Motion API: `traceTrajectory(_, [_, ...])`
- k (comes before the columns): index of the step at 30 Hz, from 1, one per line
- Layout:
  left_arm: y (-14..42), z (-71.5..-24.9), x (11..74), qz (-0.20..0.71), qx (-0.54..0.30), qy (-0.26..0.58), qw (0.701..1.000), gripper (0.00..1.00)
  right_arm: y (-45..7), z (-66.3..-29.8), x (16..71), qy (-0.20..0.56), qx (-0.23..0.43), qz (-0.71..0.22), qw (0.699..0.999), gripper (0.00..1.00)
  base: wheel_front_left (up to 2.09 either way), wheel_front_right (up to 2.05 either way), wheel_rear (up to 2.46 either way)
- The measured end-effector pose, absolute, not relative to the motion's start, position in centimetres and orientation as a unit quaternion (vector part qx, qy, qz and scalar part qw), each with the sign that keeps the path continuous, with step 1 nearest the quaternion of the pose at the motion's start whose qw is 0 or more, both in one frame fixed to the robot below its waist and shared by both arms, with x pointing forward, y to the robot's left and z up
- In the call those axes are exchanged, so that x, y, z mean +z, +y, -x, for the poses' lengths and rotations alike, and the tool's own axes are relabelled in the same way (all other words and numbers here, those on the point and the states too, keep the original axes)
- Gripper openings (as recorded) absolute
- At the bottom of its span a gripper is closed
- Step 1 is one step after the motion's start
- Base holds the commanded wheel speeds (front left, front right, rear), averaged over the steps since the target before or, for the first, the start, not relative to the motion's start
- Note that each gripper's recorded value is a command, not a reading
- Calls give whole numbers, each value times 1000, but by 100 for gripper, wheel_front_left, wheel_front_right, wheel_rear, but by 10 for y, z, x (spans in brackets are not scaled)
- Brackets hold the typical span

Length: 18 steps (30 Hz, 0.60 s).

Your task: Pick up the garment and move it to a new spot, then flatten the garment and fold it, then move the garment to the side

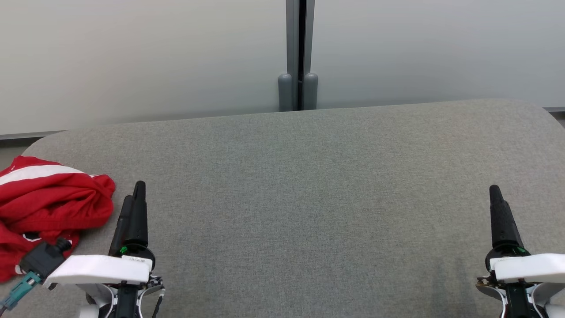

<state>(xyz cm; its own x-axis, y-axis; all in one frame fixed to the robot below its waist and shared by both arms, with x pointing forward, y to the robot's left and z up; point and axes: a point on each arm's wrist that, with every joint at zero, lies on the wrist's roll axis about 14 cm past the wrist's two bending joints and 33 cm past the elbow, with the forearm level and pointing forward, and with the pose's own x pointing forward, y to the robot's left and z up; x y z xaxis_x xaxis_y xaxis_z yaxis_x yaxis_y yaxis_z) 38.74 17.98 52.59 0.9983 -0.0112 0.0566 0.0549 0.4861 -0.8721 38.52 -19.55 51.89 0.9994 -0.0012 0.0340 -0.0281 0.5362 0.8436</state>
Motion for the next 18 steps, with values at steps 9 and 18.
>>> traceTrajectory(9, [173, -387, 533, 424, -32, -32, 904, 100, -190, -382, 518, -13, 18, -401, 916, 100, 0, 0, 0])
traceTrajectory(18, [168, -384, 535, 356, -40, -38, 933, 100, -185, -381, 516, -11, 29, -332, 943, 100, 0, 0, 0])
